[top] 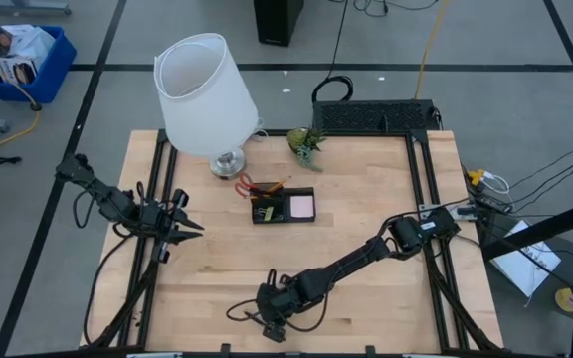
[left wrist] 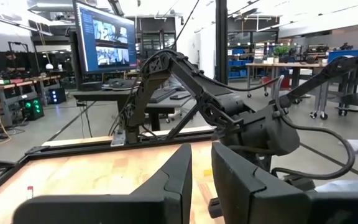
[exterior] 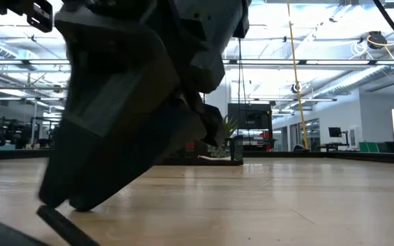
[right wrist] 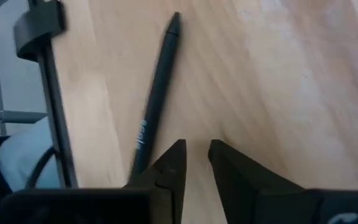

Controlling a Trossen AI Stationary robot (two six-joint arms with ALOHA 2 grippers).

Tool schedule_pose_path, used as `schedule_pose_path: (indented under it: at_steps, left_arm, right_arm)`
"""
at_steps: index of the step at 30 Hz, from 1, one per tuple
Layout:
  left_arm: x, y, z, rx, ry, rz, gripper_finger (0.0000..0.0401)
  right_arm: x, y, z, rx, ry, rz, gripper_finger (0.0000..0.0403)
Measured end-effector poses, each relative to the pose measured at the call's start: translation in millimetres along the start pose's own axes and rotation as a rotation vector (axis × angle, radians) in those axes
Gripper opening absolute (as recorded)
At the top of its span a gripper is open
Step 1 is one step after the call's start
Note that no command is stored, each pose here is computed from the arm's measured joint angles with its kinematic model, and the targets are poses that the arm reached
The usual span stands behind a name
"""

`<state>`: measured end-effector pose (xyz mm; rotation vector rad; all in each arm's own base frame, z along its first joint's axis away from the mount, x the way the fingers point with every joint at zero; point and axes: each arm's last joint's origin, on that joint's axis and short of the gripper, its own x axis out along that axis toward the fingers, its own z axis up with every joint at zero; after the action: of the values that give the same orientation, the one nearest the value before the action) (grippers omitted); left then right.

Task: Pick and place office supplies into organizer
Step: Put the black pen into the black desk organizer

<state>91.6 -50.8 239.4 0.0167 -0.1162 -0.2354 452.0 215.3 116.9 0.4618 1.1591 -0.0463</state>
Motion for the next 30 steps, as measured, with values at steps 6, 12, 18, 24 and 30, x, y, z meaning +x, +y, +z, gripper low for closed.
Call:
schedule_pose_path:
  at_steps: [6,12,18,24,30]
  left_arm:
    - [0.0,0.0,0.0,0.0,0.0,0.0,0.0067]
    - [0.0,0.0,-0.1,0.0,0.0,0.0,0.0067]
    - [0.0,0.0,-0.1,0.0,0.0,0.0,0.0067]
    - [0.0,0.0,0.0,0.0,0.0,0.0,0.0067]
    - [0.0,0.0,-0.2,0.0,0.001,0.0,0.0067]
  right_arm:
    - [-2.1,-3.7,4.7,-0.04,-0.002,0.002,0.006]
    - [-2.0,-7.0,8.0,-0.058,-0.003,0.004,0.0054]
    - [-2.0,-8.6,9.5,-0.056,-0.01,-0.004,0.0054]
    - [-10.9,-9.3,9.6,-0.057,-0.004,-0.033,0.0044]
    - [-39.2,-9.4,4.1,-0.162,-0.031,-0.203,0.0023]
